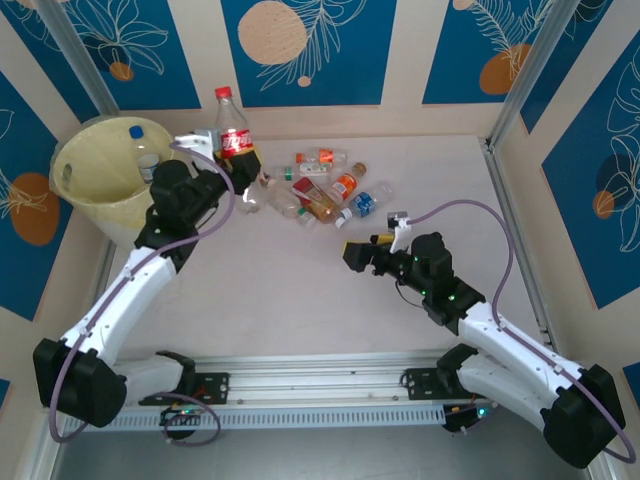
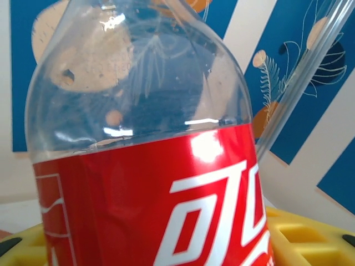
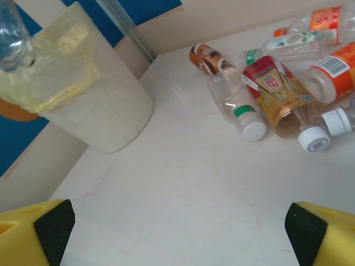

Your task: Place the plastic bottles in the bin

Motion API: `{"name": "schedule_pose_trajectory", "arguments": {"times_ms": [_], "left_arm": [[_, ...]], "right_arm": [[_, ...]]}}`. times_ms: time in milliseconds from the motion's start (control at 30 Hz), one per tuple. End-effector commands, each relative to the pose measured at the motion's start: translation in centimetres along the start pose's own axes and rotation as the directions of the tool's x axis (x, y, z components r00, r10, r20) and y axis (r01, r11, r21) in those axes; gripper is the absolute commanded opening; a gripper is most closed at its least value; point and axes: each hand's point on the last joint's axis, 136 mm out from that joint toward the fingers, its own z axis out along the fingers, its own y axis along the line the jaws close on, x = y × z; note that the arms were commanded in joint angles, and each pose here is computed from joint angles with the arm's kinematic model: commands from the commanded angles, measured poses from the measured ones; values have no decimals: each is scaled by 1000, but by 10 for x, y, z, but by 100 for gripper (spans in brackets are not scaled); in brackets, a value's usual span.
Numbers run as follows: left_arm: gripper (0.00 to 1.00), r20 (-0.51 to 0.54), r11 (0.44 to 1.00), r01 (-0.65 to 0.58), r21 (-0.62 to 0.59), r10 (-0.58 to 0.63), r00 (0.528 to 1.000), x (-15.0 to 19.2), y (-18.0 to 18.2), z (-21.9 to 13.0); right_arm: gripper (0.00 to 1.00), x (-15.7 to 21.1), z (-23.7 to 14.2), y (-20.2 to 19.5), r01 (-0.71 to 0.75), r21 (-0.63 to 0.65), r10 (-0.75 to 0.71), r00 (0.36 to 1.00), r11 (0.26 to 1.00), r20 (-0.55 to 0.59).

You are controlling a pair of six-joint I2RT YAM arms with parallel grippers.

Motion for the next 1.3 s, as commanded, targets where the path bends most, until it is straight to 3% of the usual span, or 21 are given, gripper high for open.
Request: {"name": "schedule_pose_trajectory", "arguments": {"times_ms": [0,233,433,567,700,833,1100,1267], "left_arm": [[35,56,998,-63,16,62,997,-32,-3,-10],[34,87,983,-184,-11,184,979,-73,5,-18],[34,60,915,-400,-56,403,913,-107,7,-26],[34,-3,840,-524,-143,529,849,-117,22,-30],[34,-92,727,-635,-261,636,766,-116,52,-34],[34,-181,644,-666,-375,654,734,-114,94,-39],[36,-243,645,-616,-452,575,781,-98,168,-49],[43,-250,767,-549,-332,490,835,-69,193,-48]], "right_arm": [[100,-21,-2,25,62,-83,-58,997,995,55],[100,-24,5,24,84,-69,-80,994,994,71],[100,-24,12,22,87,-54,-83,995,995,60],[100,-23,14,20,84,-46,-82,995,995,51],[99,-23,17,21,90,-45,-88,995,995,48],[100,-24,18,22,98,-49,-96,995,994,38],[100,-22,20,27,101,-66,-100,995,993,17],[100,-21,19,28,115,-63,-115,993,991,7]]}}
